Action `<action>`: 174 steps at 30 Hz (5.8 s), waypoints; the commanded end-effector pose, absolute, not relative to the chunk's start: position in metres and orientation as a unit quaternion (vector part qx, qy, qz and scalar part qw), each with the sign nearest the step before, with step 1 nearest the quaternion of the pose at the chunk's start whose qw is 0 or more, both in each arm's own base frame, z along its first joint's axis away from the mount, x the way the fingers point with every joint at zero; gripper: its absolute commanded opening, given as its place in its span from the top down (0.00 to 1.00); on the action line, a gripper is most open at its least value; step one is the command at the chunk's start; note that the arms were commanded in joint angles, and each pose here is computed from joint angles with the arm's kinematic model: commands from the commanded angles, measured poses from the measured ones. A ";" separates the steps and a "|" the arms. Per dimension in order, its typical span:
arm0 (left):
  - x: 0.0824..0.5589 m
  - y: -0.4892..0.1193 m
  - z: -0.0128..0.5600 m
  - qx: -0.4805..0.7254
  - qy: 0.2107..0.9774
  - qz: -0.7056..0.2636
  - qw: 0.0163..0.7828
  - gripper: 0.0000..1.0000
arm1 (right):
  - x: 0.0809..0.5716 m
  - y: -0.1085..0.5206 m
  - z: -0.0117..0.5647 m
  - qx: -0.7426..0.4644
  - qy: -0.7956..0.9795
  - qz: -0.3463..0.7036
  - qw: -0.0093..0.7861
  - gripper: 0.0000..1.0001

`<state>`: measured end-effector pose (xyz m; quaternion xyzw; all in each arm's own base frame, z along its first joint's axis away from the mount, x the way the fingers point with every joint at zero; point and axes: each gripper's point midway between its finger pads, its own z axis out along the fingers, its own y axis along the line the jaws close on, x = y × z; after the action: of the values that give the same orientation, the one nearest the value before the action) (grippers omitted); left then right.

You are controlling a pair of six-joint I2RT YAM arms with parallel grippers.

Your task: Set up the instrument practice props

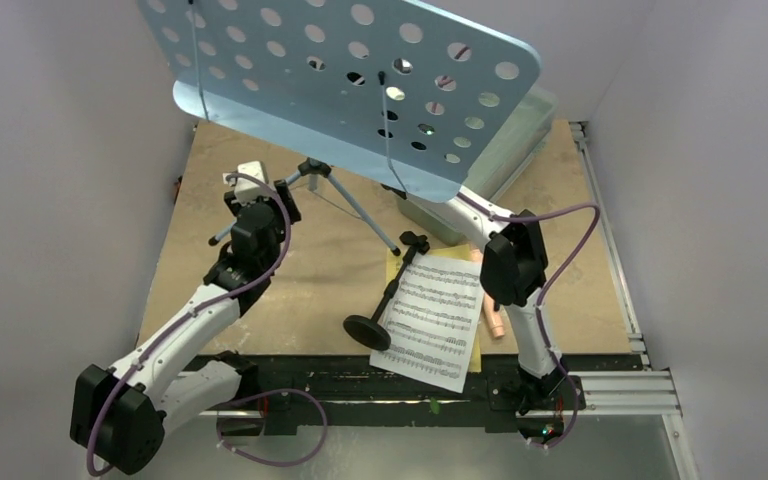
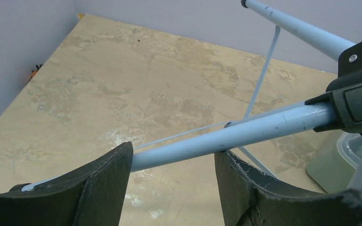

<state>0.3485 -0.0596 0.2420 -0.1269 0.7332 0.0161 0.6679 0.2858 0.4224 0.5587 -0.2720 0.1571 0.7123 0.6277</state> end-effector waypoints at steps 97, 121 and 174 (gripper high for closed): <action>0.368 -0.096 0.380 0.178 0.550 -0.098 0.810 1.00 | 0.310 0.490 0.218 -0.162 0.686 0.531 0.470 0.68; 0.339 -0.130 0.389 0.249 0.484 -0.187 0.818 1.00 | 0.295 0.477 0.269 -0.324 0.596 0.431 0.595 0.28; 0.342 -0.125 0.387 0.235 0.496 -0.176 0.817 1.00 | 0.314 0.485 0.292 -0.343 0.569 0.503 0.552 1.00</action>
<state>0.3614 -0.1208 0.3283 0.1964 0.5827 -0.1942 0.7644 0.3376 0.4737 0.2581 -0.5146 0.4419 0.2585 0.6878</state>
